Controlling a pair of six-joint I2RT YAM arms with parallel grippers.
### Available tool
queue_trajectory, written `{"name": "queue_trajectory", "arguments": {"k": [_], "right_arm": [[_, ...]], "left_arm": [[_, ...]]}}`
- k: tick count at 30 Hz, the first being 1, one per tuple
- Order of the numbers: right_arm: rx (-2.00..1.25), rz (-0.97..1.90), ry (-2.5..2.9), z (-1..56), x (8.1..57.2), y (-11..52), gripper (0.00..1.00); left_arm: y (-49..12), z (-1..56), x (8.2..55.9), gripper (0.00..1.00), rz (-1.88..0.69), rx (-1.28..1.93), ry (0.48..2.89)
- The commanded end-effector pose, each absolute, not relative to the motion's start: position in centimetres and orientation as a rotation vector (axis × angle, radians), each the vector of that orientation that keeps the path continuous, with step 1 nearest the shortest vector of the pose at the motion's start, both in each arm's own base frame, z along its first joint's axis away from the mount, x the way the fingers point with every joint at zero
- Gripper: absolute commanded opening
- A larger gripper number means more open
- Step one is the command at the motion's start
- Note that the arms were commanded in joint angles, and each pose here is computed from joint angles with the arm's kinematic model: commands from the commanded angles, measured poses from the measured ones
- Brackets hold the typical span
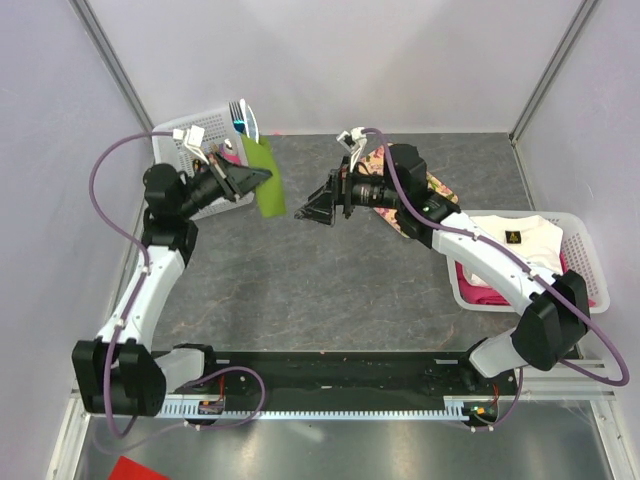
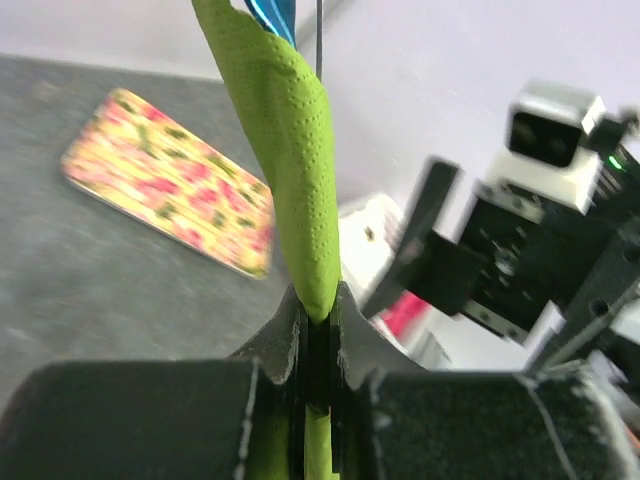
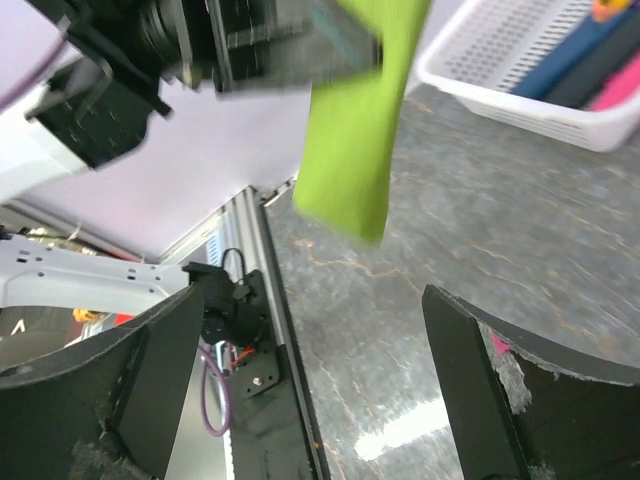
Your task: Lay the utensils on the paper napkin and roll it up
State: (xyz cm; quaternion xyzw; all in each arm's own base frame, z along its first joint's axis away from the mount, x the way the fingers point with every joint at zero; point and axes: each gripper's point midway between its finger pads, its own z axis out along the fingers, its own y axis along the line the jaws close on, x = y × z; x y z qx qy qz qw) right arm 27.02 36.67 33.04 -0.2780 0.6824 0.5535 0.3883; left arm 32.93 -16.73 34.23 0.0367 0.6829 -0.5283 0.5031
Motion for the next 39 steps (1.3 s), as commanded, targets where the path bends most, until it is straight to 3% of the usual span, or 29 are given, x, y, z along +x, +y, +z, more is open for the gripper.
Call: {"name": "queue_trajectory", "arguments": {"k": [1, 8, 20, 39], "right_arm": [[-0.697, 1.351, 1.72, 34.2, 28.2, 35.4, 0.98], [-0.709, 1.329, 1.746, 33.0, 28.4, 35.0, 0.98], [-0.69, 1.365, 1.793, 31.7, 29.1, 35.6, 0.98], [-0.665, 1.412, 1.838, 29.7, 29.2, 36.0, 0.98]], "left_arm": [[-11.5, 34.5, 38.8, 0.02, -0.957, 0.039, 1.641], [-5.8, 31.3, 46.2, 0.02, -0.779, -0.019, 1.713], [-0.6, 23.9, 55.8, 0.02, -0.688, -0.11, 1.806], [1.0, 15.5, 62.1, 0.02, -0.743, -0.159, 1.871]]}}
